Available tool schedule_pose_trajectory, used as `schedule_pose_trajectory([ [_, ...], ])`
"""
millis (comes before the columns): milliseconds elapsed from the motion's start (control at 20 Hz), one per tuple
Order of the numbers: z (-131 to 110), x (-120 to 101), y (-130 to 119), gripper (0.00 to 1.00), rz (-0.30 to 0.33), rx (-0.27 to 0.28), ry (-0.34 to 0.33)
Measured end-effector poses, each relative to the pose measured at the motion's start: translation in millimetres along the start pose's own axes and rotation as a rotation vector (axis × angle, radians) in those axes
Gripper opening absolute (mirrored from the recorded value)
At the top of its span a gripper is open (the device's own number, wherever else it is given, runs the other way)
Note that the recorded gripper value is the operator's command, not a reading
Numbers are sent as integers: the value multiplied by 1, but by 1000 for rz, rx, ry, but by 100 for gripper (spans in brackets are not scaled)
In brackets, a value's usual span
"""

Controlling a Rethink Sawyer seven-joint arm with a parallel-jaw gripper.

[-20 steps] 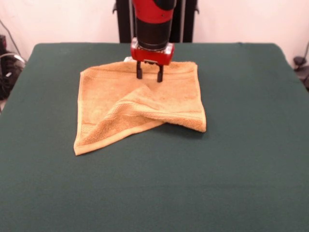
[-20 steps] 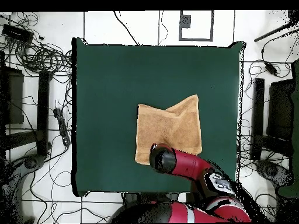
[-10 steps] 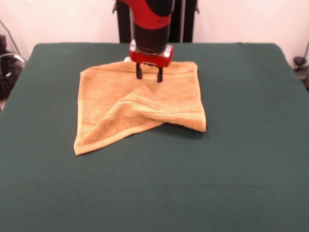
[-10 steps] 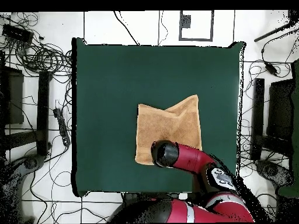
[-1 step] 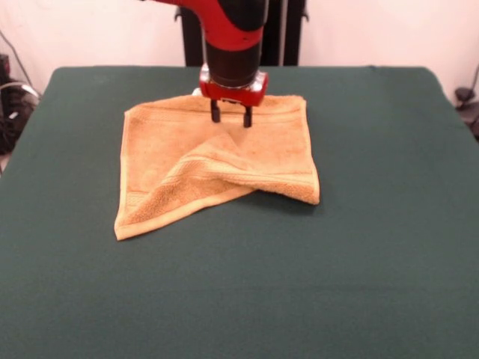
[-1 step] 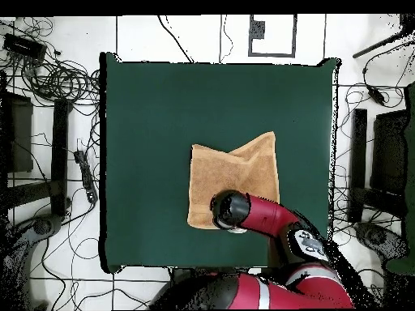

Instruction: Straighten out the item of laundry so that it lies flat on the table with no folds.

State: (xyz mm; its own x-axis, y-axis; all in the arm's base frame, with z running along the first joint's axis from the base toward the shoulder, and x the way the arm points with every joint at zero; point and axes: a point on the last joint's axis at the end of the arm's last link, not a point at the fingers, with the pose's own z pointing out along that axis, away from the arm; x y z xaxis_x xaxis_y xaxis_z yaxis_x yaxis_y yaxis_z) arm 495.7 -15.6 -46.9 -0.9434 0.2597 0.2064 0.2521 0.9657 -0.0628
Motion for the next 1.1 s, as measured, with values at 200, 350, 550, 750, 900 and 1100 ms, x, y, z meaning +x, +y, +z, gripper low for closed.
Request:
schedule_pose_trajectory([
  [200,0,-2,0,100,5,-1,19],
  [350,0,-4,0,100,5,-1,30],
  [550,0,-6,0,100,8,-2,43],
  [750,0,-7,-1,100,32,-4,60],
  [900,1,-9,-2,100,60,-9,72],
  [1100,1,-10,-3,100,85,-16,81],
])
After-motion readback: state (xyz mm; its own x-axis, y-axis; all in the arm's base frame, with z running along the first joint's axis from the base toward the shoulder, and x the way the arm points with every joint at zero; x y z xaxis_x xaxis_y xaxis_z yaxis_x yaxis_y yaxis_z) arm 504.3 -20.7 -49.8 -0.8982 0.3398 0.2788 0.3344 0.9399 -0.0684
